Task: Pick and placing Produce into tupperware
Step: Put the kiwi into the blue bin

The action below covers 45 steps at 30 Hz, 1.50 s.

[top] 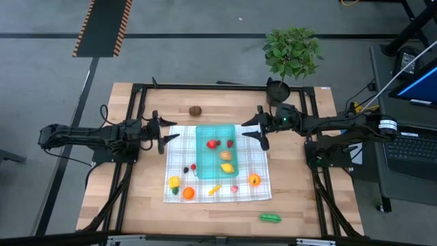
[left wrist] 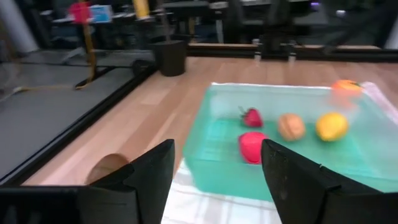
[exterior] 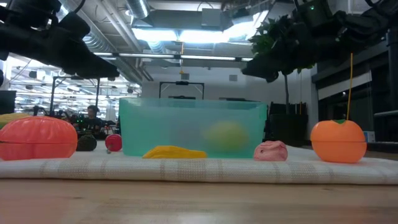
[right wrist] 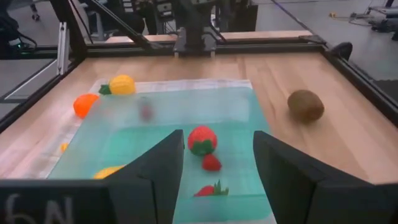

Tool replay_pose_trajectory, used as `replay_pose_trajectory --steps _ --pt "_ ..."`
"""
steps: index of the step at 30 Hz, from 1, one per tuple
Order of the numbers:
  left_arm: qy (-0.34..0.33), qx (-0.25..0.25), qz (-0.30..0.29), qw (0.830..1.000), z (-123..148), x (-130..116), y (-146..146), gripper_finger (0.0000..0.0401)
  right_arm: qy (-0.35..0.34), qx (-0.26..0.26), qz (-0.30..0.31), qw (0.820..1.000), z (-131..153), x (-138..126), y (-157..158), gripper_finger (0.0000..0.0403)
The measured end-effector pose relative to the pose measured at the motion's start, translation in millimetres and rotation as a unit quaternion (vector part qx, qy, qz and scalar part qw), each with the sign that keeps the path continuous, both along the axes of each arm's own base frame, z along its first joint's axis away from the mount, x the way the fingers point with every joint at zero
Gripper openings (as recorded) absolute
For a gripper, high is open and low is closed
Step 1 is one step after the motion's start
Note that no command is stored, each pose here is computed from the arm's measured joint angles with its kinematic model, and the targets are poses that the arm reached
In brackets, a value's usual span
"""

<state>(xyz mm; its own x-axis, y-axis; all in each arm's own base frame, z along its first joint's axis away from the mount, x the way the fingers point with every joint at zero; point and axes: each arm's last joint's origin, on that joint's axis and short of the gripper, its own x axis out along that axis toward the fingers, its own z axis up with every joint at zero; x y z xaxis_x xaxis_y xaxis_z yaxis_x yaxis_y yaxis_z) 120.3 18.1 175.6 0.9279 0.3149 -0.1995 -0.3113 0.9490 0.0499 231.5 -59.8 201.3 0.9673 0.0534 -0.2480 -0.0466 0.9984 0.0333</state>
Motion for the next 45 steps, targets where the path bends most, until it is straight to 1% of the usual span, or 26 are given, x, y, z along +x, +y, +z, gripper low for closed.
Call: replay_pose_trajectory --steps 3,6,10,13,16,17,21,26,28,32,38,40,43,45 --pt "-0.006 -0.014 0.016 1.000 0 0 1 0.0260 -0.014 -0.016 0.000 1.000 2 0 -1 0.0195" --pt "-0.011 -0.024 0.028 0.999 0 0 1 0.0293 -0.022 -0.020 -0.007 1.000 4 0 -4 0.0195" --pt "-0.012 -0.016 0.041 0.999 1 -1 2 0.0331 -0.022 -0.020 -0.019 0.999 4 -2 -10 0.0195" --pt "-0.019 0.008 0.043 0.999 4 0 2 0.0344 -0.022 -0.020 -0.032 0.999 4 -4 -16 0.0195" --pt "-0.036 0.018 0.070 0.997 8 2 4 0.0347 -0.024 -0.012 -0.049 0.998 5 -6 -23 0.0195" --pt "-0.032 0.021 0.083 0.996 9 2 5 0.0347 -0.024 -0.010 -0.053 0.998 5 -6 -24 0.0195" --pt "0.010 0.034 0.105 0.994 19 8 10 0.0347 -0.026 -0.005 -0.036 0.999 5 -8 -27 0.0195" --pt "0.069 0.051 0.127 0.988 36 23 21 0.0347 -0.027 -0.005 -0.035 0.999 5 -9 -29 0.0195" --pt "0.082 0.055 0.142 0.985 43 31 28 0.0347 -0.026 -0.009 -0.034 0.999 5 -9 -29 0.0195" --pt "0.144 0.070 0.151 0.975 45 44 46 0.0347 -0.025 -0.016 -0.031 0.999 4 -9 -29 0.0195" --pt "0.173 0.049 0.127 0.976 49 59 81 0.0348 -0.026 -0.022 -0.008 0.999 4 -9 -28 0.0195" --pt "0.178 0.050 0.119 0.976 53 62 94 0.0348 -0.026 -0.022 -0.007 0.999 4 -9 -28 0.0195" --pt "0.188 0.048 0.125 0.973 59 65 115 0.0348 -0.024 -0.022 -0.007 0.999 4 -9 -28 0.0195" --pt "0.199 0.037 0.114 0.973 61 66 129 0.0348 -0.022 -0.021 -0.007 1.000 3 -9 -28 0.0195"
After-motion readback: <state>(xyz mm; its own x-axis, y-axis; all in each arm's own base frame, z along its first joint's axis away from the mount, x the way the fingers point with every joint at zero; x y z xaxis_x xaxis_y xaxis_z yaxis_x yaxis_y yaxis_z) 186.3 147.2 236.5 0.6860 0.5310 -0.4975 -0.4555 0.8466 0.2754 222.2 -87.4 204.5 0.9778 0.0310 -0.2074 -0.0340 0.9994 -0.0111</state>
